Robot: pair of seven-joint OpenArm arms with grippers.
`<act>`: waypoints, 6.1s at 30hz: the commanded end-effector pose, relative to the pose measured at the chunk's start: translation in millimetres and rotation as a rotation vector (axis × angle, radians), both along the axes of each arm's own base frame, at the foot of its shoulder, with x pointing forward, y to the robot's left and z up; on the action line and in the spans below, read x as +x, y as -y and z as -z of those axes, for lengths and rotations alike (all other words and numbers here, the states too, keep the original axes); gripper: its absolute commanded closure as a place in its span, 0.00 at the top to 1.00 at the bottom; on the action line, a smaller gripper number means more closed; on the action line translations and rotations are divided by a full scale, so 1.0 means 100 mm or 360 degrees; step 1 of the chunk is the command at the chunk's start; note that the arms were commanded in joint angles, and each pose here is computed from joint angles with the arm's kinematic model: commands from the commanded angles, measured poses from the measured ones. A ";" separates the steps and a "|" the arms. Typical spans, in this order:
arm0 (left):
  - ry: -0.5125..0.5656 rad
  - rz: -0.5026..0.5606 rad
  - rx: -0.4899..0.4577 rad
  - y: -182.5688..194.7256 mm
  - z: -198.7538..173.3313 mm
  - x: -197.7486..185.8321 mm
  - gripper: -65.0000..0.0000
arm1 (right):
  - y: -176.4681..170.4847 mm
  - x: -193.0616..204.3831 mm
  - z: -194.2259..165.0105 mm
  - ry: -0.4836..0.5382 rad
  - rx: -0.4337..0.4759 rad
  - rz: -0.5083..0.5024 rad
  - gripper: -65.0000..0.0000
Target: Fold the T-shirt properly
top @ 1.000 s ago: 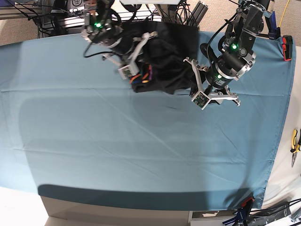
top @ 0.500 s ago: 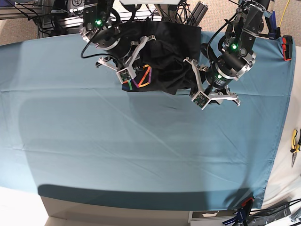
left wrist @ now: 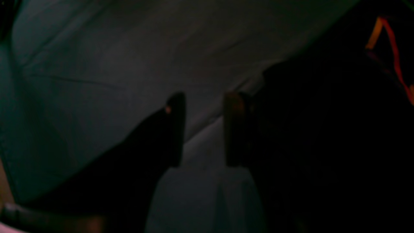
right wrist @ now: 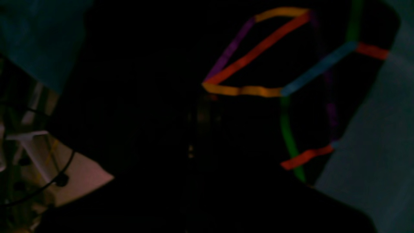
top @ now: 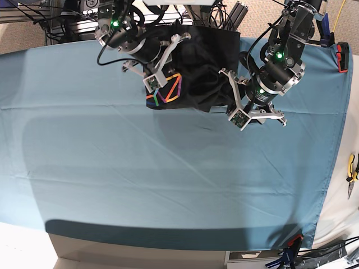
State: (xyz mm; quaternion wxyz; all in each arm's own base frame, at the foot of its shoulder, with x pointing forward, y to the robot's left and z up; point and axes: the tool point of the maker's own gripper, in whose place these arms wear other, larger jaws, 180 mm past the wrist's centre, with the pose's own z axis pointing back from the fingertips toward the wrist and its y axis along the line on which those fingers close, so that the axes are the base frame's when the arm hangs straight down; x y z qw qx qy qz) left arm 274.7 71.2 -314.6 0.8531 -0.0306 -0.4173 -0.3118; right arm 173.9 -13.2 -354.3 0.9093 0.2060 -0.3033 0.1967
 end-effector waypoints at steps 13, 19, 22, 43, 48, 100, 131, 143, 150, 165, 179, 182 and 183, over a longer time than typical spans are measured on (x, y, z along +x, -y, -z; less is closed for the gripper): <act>0.0068 0.0008 -0.0026 0.02 -0.12 0.05 0.33 | -0.38 -0.09 -0.33 0.0048 0.0383 -0.0172 0.00; 0.0068 0.0008 -0.0026 0.02 -0.11 0.05 0.33 | -0.70 -0.25 -0.51 0.0108 0.0540 -0.0404 0.00; 0.0068 0.0008 -0.0026 0.02 -0.12 0.05 0.33 | -0.91 -0.40 -0.64 0.0145 0.0645 -0.0584 0.00; 0.0076 0.0009 -0.0031 0.02 -0.12 0.06 0.33 | 0.09 0.57 -0.39 0.0443 0.0015 0.0184 0.00; 0.0075 0.0010 -0.0031 0.02 -0.12 0.05 0.33 | 0.01 0.68 -0.13 0.0353 0.0028 0.0192 0.00; 0.0188 -0.0185 0.0200 -0.34 -0.16 0.18 0.33 | 0.35 1.04 -0.37 0.0274 0.0438 0.0341 0.55; 0.0103 -0.0158 0.0150 -0.30 -0.01 0.15 0.33 | 0.84 0.94 0.06 0.0080 0.0549 0.0609 0.65; 0.0103 -0.0159 0.0150 -0.30 -0.01 0.15 0.33 | 0.36 0.97 0.16 -0.0011 0.0601 0.0404 0.65; 0.0097 -0.0162 0.0155 -0.30 -0.01 0.15 0.33 | 0.41 1.05 0.15 0.0032 0.0539 0.0407 0.18; -0.0182 -0.0477 -0.0034 -0.87 0.19 -0.14 0.33 | 0.47 1.11 0.17 0.0061 0.0447 0.0408 0.00; -0.0661 -0.0236 -0.0668 -0.86 0.22 -1.24 0.59 | 0.47 1.11 0.16 0.0062 0.0449 0.0408 0.00; -0.0731 -0.0237 -0.0744 -0.80 0.23 -1.38 0.59 | 0.47 1.11 0.16 0.0062 0.0449 0.0408 0.00; -0.0754 -0.0236 -0.0763 -0.77 0.24 -1.43 0.59 | 0.47 1.11 0.16 0.0062 0.0449 0.0408 0.00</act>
